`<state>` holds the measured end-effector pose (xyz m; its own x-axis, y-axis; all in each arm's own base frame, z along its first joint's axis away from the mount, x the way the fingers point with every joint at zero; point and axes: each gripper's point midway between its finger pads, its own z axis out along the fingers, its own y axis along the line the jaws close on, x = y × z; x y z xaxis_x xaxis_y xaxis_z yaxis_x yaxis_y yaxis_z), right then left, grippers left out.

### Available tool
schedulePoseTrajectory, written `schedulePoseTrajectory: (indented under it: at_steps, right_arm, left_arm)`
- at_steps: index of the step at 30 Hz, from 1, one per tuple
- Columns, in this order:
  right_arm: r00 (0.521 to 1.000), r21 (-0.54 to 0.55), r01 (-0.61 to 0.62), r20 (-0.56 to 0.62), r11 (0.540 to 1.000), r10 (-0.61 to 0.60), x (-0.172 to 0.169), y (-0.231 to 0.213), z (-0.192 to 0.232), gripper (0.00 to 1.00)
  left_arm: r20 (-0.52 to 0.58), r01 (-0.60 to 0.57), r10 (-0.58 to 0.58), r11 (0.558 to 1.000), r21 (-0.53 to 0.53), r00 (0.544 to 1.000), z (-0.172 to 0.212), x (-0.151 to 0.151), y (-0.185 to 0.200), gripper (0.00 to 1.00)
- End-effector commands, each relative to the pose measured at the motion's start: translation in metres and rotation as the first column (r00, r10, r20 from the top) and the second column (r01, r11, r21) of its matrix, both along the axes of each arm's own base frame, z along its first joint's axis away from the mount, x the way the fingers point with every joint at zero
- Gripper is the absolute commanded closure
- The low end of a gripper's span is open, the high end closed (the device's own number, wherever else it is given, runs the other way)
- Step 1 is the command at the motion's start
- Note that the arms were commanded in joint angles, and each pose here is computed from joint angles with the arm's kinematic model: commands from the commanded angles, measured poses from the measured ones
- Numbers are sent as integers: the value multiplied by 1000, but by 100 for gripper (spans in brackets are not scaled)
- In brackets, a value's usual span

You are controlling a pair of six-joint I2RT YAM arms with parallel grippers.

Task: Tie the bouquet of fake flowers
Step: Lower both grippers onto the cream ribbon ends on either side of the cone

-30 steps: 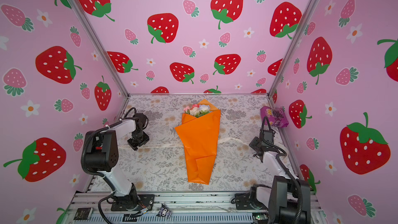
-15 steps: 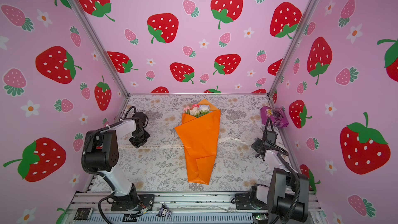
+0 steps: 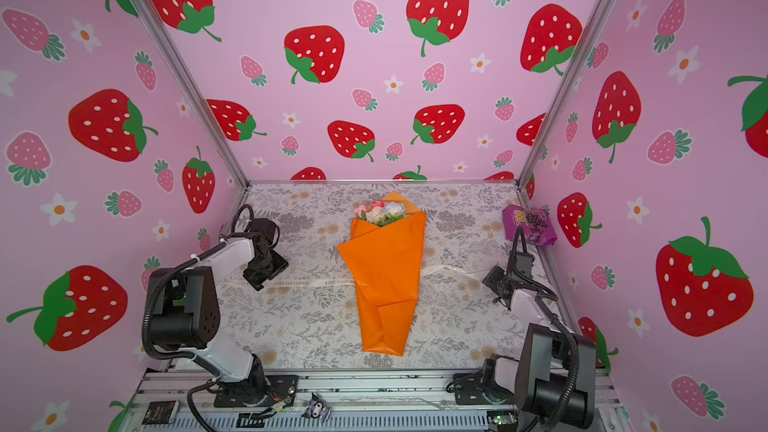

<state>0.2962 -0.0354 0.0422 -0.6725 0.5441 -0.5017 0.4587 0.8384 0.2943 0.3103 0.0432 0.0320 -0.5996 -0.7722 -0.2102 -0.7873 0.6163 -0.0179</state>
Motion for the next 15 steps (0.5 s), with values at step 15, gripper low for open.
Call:
schedulePoseTrajectory:
  at_steps: [15]
  right_arm:
    - [1000,-25,-13,2,1000,13,0,-3,2,40]
  left_arm:
    - [-143,-108,96,991,-83,985,-47,-24,-1,55]
